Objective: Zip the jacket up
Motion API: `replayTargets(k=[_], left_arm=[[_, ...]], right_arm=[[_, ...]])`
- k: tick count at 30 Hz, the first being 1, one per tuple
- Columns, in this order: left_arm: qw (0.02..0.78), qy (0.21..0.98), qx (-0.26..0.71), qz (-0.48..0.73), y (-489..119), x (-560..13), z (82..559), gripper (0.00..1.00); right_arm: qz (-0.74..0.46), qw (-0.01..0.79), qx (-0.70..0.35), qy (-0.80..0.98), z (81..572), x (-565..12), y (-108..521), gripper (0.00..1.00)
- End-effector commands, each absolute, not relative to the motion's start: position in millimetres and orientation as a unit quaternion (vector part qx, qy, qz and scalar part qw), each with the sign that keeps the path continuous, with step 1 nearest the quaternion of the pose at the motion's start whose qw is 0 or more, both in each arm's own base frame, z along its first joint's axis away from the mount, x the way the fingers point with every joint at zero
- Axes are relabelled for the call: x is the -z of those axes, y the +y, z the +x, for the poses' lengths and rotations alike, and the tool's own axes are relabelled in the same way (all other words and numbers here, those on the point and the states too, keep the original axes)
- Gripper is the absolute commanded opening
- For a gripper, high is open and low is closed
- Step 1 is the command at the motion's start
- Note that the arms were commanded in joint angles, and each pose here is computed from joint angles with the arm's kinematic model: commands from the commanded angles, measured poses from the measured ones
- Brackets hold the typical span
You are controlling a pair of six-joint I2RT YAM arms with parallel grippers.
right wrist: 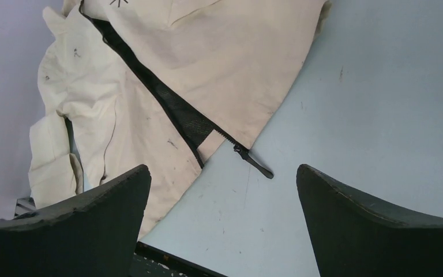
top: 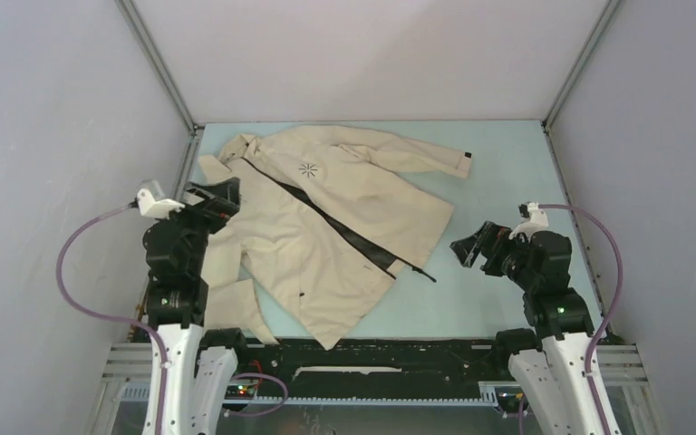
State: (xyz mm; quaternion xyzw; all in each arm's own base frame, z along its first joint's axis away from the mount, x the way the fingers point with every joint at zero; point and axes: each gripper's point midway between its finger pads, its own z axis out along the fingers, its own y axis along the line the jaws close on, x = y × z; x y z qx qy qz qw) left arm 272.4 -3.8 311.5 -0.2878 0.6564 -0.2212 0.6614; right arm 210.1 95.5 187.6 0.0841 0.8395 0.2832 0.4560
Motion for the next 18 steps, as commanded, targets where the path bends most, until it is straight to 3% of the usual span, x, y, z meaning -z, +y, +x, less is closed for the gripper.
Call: replayTargets(k=[1,6,12,18], left_arm=[[0.623,0.674,0.347,-0.191,-59,-307,285,0.98],[0.543,0.703,0.437,-0.142,-110,-279,294,0.98],[0.422,0.779,0.458,-0.071,-209,-217,274,0.98],[0.325,0.780,0.529,-0.073,-284,-183,259,0.98]], right_arm=[[0.092,0.457,-0.293,0.835,218,-182,98,1.00],[0.108,0.418,-0.326,0.841,222,-167,106,1.00],[0.102,0.421,-0.371,0.822,223,-162,113,1.00],[0.105,0.377,-0.424,0.817,228,-142,129,1.00]])
